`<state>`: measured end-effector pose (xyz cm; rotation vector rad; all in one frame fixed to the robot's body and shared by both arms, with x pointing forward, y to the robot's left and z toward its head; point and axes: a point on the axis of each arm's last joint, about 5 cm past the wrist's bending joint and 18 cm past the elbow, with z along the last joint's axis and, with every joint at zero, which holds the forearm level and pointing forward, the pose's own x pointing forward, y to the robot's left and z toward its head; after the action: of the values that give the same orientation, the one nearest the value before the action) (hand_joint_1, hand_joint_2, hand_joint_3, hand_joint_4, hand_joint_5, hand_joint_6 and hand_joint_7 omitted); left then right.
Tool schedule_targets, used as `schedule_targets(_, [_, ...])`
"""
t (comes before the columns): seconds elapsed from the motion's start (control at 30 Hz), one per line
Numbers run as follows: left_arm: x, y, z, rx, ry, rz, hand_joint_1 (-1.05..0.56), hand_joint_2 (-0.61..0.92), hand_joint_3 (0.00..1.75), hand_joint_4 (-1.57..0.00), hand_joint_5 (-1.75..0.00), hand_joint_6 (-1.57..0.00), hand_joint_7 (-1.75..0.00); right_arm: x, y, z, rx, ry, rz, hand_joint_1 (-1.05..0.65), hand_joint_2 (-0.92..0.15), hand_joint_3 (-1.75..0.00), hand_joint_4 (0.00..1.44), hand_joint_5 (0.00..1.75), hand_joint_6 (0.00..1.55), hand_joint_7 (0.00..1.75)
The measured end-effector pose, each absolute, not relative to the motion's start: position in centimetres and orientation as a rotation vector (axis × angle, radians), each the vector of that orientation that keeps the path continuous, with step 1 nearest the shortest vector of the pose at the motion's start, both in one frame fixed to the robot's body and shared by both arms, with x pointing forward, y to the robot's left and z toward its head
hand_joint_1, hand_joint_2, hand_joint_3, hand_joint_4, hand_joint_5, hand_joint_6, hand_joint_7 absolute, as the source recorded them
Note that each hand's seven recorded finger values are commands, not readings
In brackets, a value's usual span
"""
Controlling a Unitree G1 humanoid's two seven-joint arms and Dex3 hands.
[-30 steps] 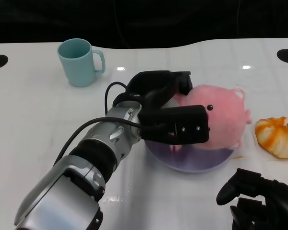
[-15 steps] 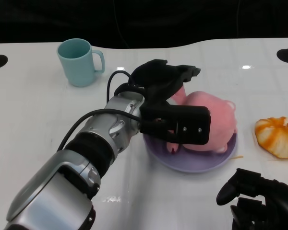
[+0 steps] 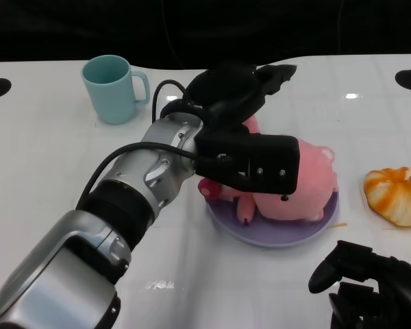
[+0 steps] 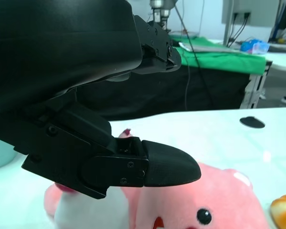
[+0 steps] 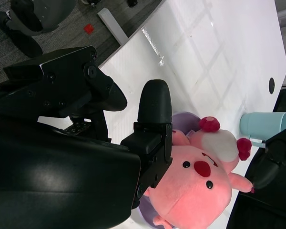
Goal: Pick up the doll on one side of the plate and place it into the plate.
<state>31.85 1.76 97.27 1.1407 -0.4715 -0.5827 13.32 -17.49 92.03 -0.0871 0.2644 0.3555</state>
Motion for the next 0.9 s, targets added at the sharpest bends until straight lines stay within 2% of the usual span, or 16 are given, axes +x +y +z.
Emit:
schedule_targets(0.23, [31.3, 3.5, 97.2, 1.118, -0.487, -0.590, -0.94, 0.92, 0.51, 0.00, -0.33, -0.13, 0.00, 13.3, -17.5, 92.0, -0.085, 0.263, 0.359, -0.03, -0.71, -1.07, 0.60, 1.75, 0.50, 1.47])
schedule_targets(0.37, [30.9, 4.9, 97.1, 1.080, -0.502, -0.588, -0.88, 0.92, 0.43, 0.00, -0.48, -0.16, -0.02, 13.4, -17.5, 92.1, -0.085, 0.262, 0.359, -0.03, -0.71, -1.07, 0.60, 1.75, 0.49, 1.47])
schedule_targets(0.5, [30.2, 6.5, 96.6, 1.009, -0.533, -0.576, -0.80, 0.92, 0.34, -0.03, -0.65, -0.24, -0.06, 13.4, -17.6, 92.1, -0.085, 0.262, 0.357, -0.02, -0.71, -1.07, 0.59, 1.75, 0.49, 1.47])
schedule_targets(0.63, [29.3, 8.1, 95.7, 0.962, -0.562, -0.555, -0.70, 0.92, 0.24, -0.12, -0.79, -0.35, -0.10, 13.4, -17.7, 92.1, -0.080, 0.264, 0.355, -0.03, -0.72, -1.07, 0.60, 1.75, 0.50, 1.47])
schedule_targets(0.9, [27.7, 10.4, 94.9, 0.896, -0.615, -0.492, -0.59, 0.92, 0.18, -0.19, -0.87, -0.45, -0.14, 13.4, -17.8, 92.1, -0.080, 0.267, 0.352, -0.03, -0.71, -1.07, 0.61, 1.75, 0.50, 1.47])
